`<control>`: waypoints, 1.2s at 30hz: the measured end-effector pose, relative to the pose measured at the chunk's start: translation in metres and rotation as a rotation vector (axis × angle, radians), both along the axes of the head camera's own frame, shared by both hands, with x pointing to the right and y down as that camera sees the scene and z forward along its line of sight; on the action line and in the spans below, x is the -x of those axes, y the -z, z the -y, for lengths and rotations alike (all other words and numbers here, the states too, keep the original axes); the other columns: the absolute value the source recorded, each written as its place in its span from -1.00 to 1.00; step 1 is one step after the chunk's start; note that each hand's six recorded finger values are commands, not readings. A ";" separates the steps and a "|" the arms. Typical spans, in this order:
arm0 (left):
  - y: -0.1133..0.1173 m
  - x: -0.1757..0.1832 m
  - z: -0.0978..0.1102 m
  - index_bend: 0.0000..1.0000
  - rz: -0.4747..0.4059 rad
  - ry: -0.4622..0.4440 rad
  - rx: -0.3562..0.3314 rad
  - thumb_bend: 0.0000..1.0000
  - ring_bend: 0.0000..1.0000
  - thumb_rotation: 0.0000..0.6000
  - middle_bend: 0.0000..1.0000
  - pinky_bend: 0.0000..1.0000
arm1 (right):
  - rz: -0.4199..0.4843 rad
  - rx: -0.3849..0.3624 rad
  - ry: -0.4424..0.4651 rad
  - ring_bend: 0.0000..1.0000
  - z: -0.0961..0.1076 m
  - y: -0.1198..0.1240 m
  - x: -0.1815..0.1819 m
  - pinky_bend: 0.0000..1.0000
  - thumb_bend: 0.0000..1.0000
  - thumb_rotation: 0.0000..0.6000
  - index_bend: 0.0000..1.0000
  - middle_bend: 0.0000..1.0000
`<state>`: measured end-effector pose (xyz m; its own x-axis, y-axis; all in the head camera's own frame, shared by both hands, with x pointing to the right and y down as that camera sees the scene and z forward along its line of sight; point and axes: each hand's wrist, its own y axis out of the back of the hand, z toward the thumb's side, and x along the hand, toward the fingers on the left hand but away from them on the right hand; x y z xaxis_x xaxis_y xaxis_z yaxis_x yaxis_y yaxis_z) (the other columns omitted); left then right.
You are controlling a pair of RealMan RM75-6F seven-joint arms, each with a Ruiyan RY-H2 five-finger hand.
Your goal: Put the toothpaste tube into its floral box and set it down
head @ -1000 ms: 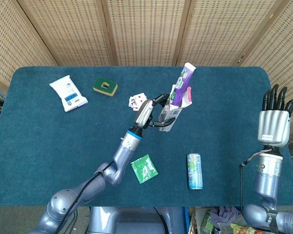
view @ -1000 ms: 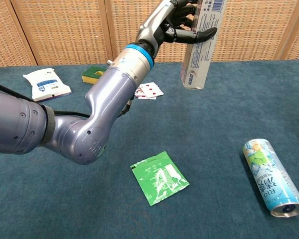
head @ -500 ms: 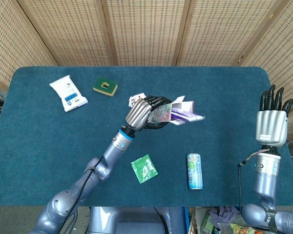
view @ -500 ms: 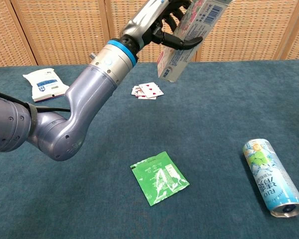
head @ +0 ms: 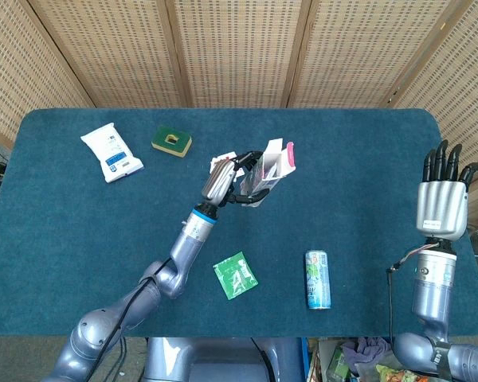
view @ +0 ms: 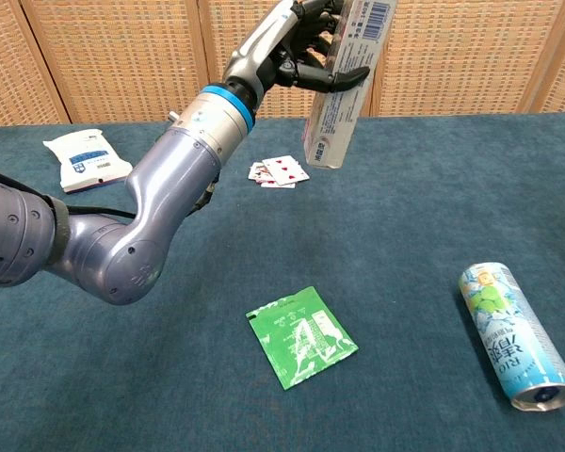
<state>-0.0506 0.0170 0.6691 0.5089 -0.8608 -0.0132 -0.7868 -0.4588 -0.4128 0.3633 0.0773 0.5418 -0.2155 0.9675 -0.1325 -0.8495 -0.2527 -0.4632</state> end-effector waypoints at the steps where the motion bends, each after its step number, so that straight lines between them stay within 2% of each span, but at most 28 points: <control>1: 0.000 0.001 0.000 0.21 0.019 -0.008 -0.013 -0.24 -0.04 1.00 0.15 -0.09 | 0.002 0.001 -0.001 -1.00 0.000 -0.001 0.000 -0.53 -0.63 1.00 -1.00 -1.00; 4: -0.003 0.002 -0.001 0.21 0.123 -0.061 -0.073 -0.24 -0.04 1.00 0.15 -0.09 | 0.007 0.004 -0.005 -1.00 -0.001 -0.002 -0.002 -0.53 -0.62 1.00 -1.00 -1.00; 8: -0.017 0.006 -0.001 0.21 0.336 -0.189 -0.144 -0.24 -0.04 1.00 0.15 -0.09 | 0.014 0.005 -0.008 -1.00 -0.001 -0.003 -0.004 -0.53 -0.63 1.00 -1.00 -1.00; 12: -0.034 0.019 0.002 0.21 0.524 -0.276 -0.172 -0.24 -0.04 1.00 0.15 -0.09 | 0.021 0.008 -0.013 -1.00 -0.001 -0.006 -0.007 -0.53 -0.63 1.00 -1.00 -1.00; 17: -0.065 0.038 -0.005 0.21 0.678 -0.348 -0.088 -0.24 -0.04 1.00 0.15 -0.09 | 0.023 0.016 -0.024 -1.00 -0.001 -0.010 -0.011 -0.53 -0.63 1.00 -1.00 -1.00; 22: -0.084 0.054 -0.015 0.21 0.761 -0.390 -0.015 -0.24 -0.04 1.00 0.14 -0.09 | 0.024 0.021 -0.031 -1.00 -0.002 -0.012 -0.014 -0.53 -0.62 1.00 -1.00 -1.00; 24: -0.088 0.057 -0.017 0.20 0.785 -0.397 -0.003 -0.24 -0.11 1.00 0.05 -0.10 | 0.026 0.023 -0.032 -1.00 -0.001 -0.013 -0.015 -0.53 -0.63 1.00 -1.00 -1.00; 25: -0.089 0.058 -0.017 0.12 0.793 -0.399 0.003 -0.24 -0.24 1.00 -0.11 -0.14 | 0.027 0.023 -0.031 -1.00 -0.001 -0.013 -0.015 -0.53 -0.63 1.00 -1.00 -1.00; 27: -0.091 0.060 -0.018 -0.25 0.808 -0.405 0.013 -0.24 -0.61 1.00 -0.55 -0.35 | 0.030 0.025 -0.030 -1.00 -0.002 -0.013 -0.014 -0.53 -0.63 1.00 -1.00 -1.00; 28: -0.092 0.060 -0.018 -0.56 0.812 -0.407 0.016 -0.24 -0.82 1.00 -0.80 -0.52 | 0.033 0.025 -0.030 -1.00 -0.002 -0.014 -0.014 -0.53 -0.63 1.00 -1.00 -1.00; 29: -0.092 0.060 -0.019 -0.80 0.814 -0.409 0.022 -0.25 -0.95 1.00 -0.95 -0.67 | 0.034 0.025 -0.029 -1.00 -0.002 -0.014 -0.014 -0.53 -0.65 1.00 -1.00 -1.00; 31: -0.092 0.060 -0.019 -0.99 0.808 -0.409 0.032 -0.26 -1.00 1.00 -1.00 -0.85 | 0.038 0.023 -0.027 -1.00 -0.002 -0.014 -0.013 -0.55 -0.75 1.00 -1.00 -1.00; 36: -0.087 0.059 -0.018 -1.00 0.770 -0.397 0.051 -0.33 -1.00 1.00 -1.00 -1.00 | 0.067 0.020 -0.022 -1.00 -0.002 -0.014 -0.012 -0.73 -0.97 1.00 -1.00 -1.00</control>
<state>-0.1093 0.0349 0.7557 0.6234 -0.6076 0.4921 -0.0748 -0.6728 -0.7360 0.3754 0.0797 0.5555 -0.2269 0.9595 -0.1668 -0.8109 -0.2810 -0.5132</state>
